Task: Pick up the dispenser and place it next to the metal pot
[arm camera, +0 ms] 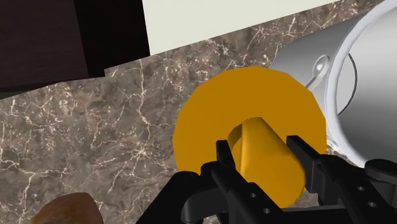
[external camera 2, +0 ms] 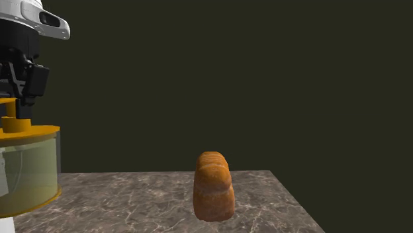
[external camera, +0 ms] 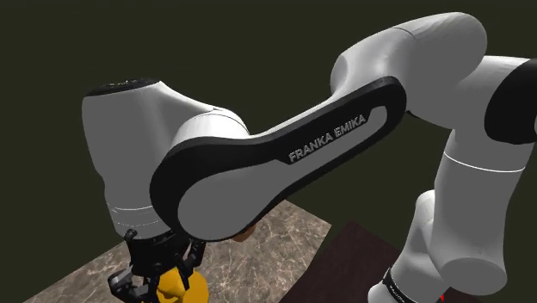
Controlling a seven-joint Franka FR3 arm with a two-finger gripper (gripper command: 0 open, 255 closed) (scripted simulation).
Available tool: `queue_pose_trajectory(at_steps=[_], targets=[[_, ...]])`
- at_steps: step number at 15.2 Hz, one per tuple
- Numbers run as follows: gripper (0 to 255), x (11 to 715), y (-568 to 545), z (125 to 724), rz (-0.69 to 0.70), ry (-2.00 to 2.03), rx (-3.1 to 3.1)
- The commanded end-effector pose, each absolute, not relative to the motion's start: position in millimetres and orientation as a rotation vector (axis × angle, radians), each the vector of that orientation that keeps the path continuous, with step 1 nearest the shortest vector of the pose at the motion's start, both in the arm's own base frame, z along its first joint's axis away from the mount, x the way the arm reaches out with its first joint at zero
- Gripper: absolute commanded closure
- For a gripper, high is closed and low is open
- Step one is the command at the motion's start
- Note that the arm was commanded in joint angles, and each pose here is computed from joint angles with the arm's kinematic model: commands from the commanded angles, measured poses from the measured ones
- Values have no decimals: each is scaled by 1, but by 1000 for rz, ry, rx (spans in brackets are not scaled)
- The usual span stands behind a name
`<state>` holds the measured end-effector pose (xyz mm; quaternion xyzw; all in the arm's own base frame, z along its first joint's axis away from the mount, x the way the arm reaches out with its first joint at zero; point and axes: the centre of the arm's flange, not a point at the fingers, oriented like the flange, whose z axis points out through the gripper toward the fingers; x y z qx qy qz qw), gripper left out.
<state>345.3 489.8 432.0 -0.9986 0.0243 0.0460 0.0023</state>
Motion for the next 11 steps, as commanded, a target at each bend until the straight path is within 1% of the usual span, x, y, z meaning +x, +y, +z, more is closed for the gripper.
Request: queue_pose_trajectory(at_steps=[1,11], targets=[[255,346,490,422,143,76,-3132],[255,346,490,369,143,76,-3132]])
